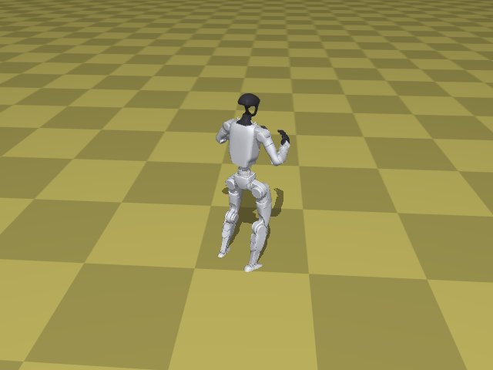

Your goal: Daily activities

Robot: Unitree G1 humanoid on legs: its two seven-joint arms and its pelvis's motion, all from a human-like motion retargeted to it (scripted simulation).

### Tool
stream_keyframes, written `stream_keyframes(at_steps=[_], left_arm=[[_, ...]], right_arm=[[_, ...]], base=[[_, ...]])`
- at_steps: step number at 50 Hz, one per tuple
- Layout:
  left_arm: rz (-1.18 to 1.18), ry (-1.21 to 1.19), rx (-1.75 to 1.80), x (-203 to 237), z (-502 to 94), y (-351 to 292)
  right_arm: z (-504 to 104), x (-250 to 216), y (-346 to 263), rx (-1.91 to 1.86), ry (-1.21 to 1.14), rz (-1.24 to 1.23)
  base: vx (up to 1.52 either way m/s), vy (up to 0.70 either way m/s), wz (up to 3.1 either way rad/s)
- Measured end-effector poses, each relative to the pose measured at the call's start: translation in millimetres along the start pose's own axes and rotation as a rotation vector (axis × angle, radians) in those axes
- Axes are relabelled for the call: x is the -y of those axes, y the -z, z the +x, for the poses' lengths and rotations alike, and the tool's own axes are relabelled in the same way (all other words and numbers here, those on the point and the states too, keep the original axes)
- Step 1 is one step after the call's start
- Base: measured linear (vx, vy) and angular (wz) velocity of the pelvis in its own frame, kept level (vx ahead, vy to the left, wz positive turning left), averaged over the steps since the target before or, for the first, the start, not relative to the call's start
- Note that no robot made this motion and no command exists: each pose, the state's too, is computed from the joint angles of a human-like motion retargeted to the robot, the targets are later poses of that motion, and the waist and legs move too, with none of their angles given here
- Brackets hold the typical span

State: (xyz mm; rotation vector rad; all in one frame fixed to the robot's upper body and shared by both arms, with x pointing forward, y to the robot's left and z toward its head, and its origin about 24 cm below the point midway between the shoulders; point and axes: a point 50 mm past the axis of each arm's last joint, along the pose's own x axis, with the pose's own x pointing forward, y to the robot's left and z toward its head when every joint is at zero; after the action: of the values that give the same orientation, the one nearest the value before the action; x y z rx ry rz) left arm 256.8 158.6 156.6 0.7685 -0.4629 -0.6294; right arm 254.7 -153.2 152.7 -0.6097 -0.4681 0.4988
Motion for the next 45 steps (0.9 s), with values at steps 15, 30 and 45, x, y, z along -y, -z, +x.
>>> stream_keyframes(at_steps=[15, 30, 45], left_arm=[[0.735, -0.116, -0.357, -157.7, 76.9, -2.1], [0.819, 0.032, -0.161, -144.2, 90.8, -41.3], [0.394, 0.027, 0.294, -37.5, 66.1, -65.7]], right_arm=[[-30.3, -20.9, 49.3, -0.310, -0.397, 0.096], [-51.9, 4.2, 57.5, -0.354, -0.187, 0.152], [-23.2, -18.8, 35.1, -0.134, -0.062, 0.413]], base=[[0.00, 0.00, 0.00], [0.00, 0.00, 0.08], [0.03, -0.02, 0.47]])
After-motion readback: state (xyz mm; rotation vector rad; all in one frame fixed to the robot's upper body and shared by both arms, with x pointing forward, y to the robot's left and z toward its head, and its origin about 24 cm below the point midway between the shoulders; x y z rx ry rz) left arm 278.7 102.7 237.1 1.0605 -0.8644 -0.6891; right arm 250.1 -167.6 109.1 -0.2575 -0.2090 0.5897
